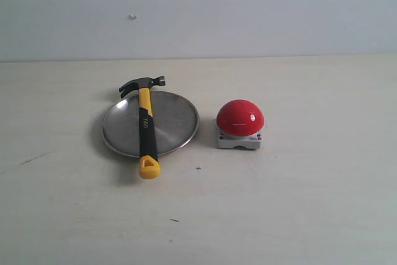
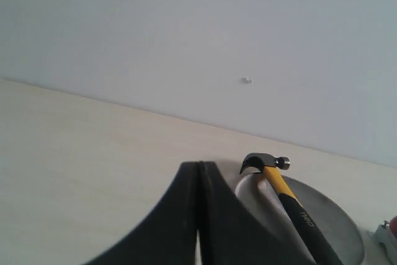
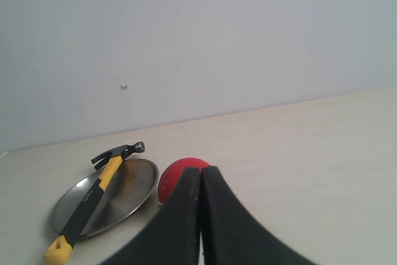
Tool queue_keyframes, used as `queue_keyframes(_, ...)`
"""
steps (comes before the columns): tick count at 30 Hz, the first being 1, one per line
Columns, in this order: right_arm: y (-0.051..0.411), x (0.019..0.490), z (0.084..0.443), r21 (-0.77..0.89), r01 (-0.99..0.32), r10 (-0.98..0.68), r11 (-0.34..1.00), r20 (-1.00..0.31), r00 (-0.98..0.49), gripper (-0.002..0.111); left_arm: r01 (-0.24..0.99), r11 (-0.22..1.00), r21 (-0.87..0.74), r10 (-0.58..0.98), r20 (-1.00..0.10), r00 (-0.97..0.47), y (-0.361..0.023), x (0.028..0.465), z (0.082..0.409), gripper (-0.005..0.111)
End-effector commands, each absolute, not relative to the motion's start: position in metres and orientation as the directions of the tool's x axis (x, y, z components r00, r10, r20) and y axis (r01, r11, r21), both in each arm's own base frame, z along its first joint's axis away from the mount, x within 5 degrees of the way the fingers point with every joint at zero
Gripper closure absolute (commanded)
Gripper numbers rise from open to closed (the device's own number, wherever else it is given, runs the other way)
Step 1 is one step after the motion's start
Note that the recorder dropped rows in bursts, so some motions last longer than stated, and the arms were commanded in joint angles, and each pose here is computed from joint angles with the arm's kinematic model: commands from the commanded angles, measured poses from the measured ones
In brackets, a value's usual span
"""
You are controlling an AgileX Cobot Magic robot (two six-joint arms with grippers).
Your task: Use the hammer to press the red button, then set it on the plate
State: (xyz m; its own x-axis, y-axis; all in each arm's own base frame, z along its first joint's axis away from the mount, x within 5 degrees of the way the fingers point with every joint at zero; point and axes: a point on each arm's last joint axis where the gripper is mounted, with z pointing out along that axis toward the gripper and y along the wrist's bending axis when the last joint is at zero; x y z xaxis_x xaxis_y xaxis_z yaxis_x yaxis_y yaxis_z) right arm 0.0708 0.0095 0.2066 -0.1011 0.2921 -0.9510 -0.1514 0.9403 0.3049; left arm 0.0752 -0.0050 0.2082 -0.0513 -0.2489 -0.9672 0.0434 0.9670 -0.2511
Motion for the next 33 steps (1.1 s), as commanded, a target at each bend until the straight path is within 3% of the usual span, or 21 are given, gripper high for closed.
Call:
queue_keyframes(1, 0.0093, 0.0704, 0.2055, 0.293, -0.153, 0.28, 0.944, -0.955, -0.098, 0.108, 0.017, 0.96, -0.278, -0.278, -0.96, -0.01, -0.0017, 0.0673, 0.2086, 0.107)
queue_keyframes(33, 0.0091, 0.07, 0.2058, 0.294, -0.154, 0.282, 0.943, -0.955, -0.093, 0.108, -0.018, 0.955, -0.296, -0.295, -0.955, 0.026, 0.0023, 0.0585, 0.2079, 0.107)
